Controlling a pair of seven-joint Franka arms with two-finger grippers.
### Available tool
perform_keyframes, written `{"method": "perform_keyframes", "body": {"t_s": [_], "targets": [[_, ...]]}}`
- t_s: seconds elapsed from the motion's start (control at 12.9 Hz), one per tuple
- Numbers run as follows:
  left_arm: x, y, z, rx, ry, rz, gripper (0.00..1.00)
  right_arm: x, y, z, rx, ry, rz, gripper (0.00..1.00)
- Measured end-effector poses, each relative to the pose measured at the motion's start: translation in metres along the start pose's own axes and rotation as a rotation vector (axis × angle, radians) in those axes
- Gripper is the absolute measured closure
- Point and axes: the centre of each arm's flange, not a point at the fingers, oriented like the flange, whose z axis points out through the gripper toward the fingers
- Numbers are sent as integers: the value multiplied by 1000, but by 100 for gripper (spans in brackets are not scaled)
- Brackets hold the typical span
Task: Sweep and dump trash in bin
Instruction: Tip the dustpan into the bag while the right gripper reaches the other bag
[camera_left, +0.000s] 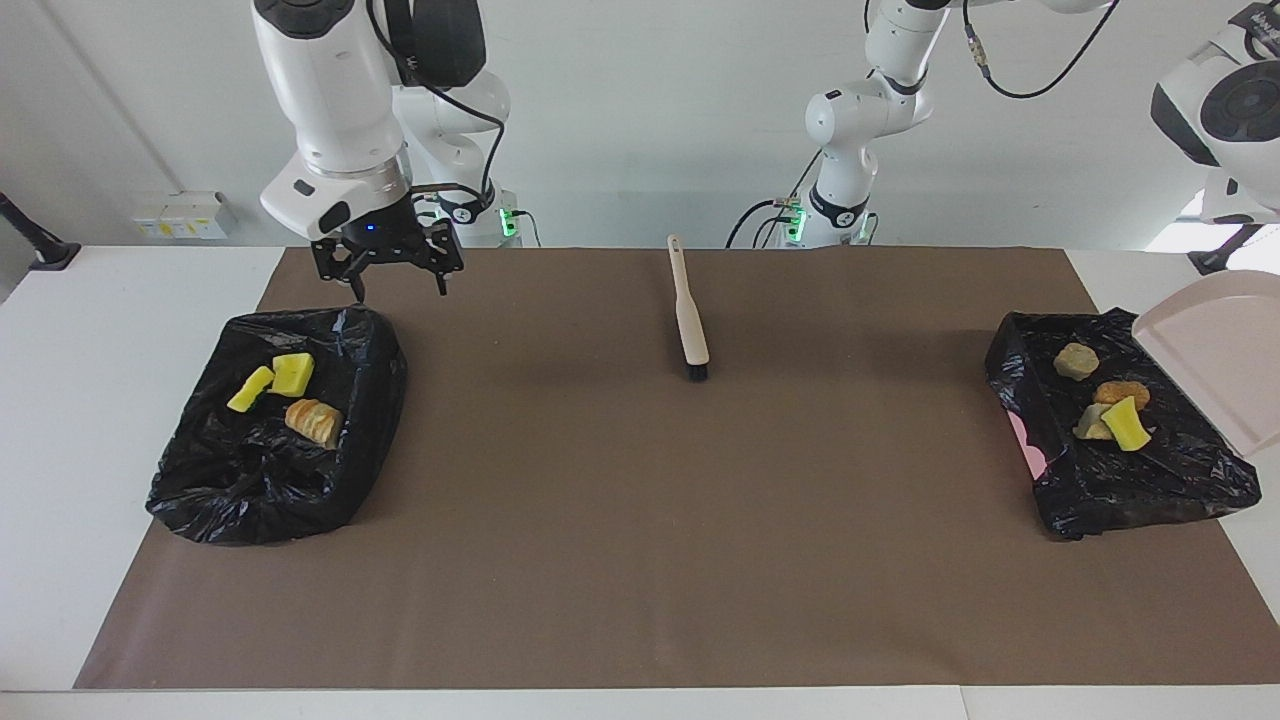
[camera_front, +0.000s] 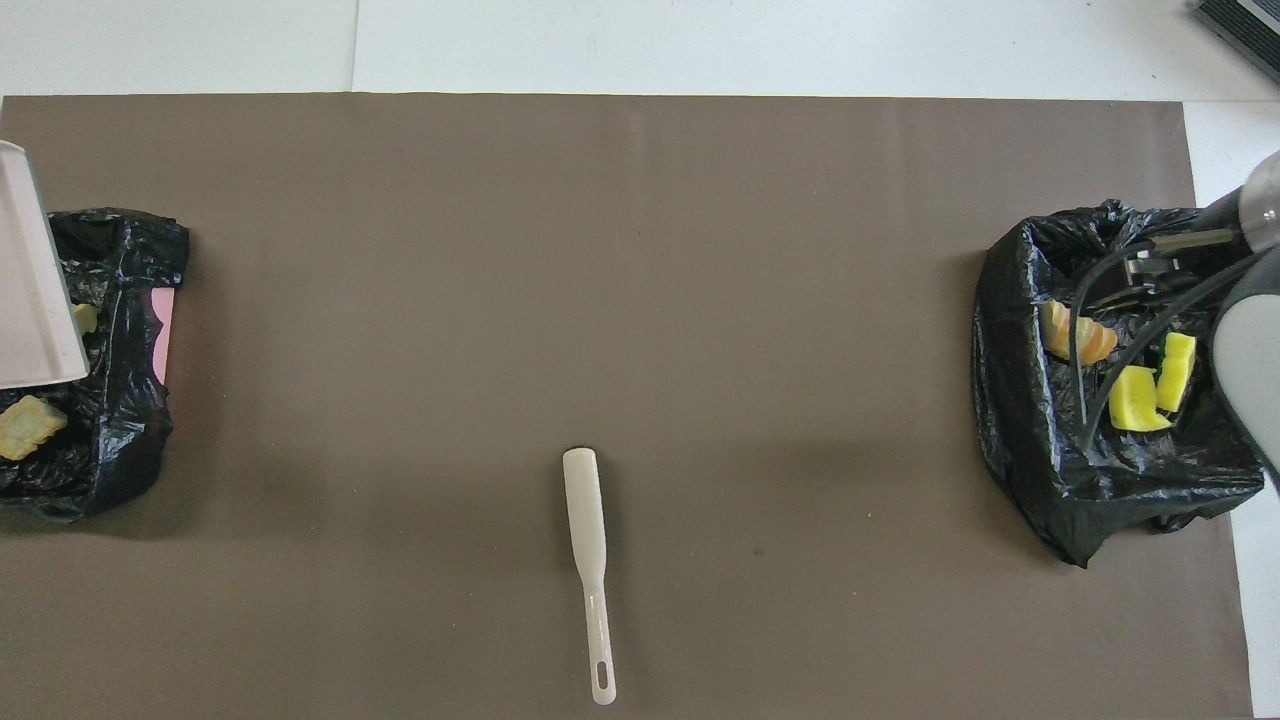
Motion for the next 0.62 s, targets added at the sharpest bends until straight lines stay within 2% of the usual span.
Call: {"method": "perform_keyframes", "body": {"t_s": [0.23, 0.31, 0.47, 0.62], "targets": [[22, 16, -17, -106, 235, -305, 68, -14, 7, -27, 21, 48, 24, 0], [41, 23, -27, -151, 288, -408, 68, -19, 8, -34, 32, 58, 35, 0], [107, 43, -52, -243, 348, -595, 68, -26, 17, -34, 69, 54, 61, 0], [179, 67, -81, -315, 375, -730, 68, -28, 22, -28, 77, 41, 72, 0]]}}
